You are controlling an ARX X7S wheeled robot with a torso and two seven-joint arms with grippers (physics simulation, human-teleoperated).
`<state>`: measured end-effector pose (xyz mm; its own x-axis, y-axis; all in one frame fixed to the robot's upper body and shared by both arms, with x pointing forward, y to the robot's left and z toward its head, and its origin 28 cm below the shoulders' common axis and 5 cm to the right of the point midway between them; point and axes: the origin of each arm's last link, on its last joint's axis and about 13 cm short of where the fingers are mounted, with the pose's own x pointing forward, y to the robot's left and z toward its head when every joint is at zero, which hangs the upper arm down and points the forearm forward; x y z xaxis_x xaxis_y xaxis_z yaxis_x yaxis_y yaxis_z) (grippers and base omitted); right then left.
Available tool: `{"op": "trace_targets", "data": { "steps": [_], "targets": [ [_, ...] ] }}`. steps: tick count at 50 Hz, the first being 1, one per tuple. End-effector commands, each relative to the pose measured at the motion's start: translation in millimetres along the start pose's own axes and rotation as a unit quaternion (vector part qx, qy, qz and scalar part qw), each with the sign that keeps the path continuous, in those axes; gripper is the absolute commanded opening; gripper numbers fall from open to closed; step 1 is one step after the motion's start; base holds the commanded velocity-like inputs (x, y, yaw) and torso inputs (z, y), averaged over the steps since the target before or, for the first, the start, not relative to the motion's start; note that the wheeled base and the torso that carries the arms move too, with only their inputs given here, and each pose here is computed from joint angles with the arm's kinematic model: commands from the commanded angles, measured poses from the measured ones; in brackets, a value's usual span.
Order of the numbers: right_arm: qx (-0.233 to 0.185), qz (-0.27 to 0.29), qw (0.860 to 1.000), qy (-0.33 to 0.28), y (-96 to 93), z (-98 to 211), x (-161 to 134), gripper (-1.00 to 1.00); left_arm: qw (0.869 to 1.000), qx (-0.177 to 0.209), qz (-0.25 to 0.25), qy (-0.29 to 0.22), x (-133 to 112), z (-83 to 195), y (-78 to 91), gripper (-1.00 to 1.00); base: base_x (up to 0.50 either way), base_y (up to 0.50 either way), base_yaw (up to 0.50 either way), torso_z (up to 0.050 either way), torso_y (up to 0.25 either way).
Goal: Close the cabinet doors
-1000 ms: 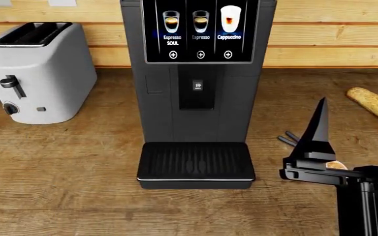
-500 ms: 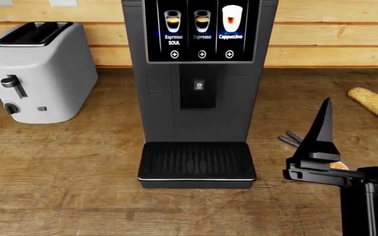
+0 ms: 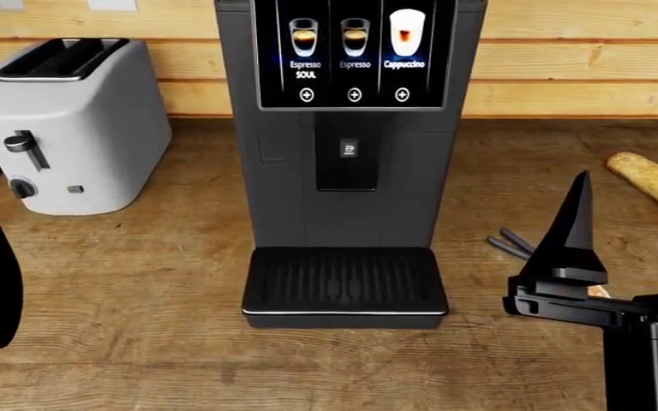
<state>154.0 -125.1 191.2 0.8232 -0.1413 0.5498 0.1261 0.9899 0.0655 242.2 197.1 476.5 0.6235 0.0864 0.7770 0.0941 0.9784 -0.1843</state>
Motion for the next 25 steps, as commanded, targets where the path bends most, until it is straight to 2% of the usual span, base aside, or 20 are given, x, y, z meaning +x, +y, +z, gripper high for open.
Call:
{"op": "trace_targets", "data": {
  "steps": [1, 8, 15, 25],
  "targets": [
    [0.003, -0.004, 1.0, -0.001, -1.9, 0, -1, 1.0, 0.986, -0.062, -0.142, 0.06, -21, -18, -41.4, 1.0, 0.0, 0.0, 0.0, 0.0, 0.0],
    [0.003, -0.004, 1.0, -0.001, -2.2, 0, -1, 1.0, 0.986, -0.062, -0.143, 0.062, -22, -19, -42.4, 1.0, 0.0, 0.0, 0.0, 0.0, 0.0],
    [0.006, -0.009, 1.0, -0.003, -5.1, 0, -3, 1.0, 0.98, -0.052, -0.174, 0.079, -29, -28, -56.9, 1.0, 0.0, 0.0, 0.0, 0.0, 0.0],
    [0.009, -0.015, 1.0, -0.008, -8.8, 4, -5, 1.0, 0.976, -0.047, -0.2, 0.071, -34, -16, -70.5, 1.0, 0.0, 0.0, 0.0, 0.0, 0.0]
  ]
}}
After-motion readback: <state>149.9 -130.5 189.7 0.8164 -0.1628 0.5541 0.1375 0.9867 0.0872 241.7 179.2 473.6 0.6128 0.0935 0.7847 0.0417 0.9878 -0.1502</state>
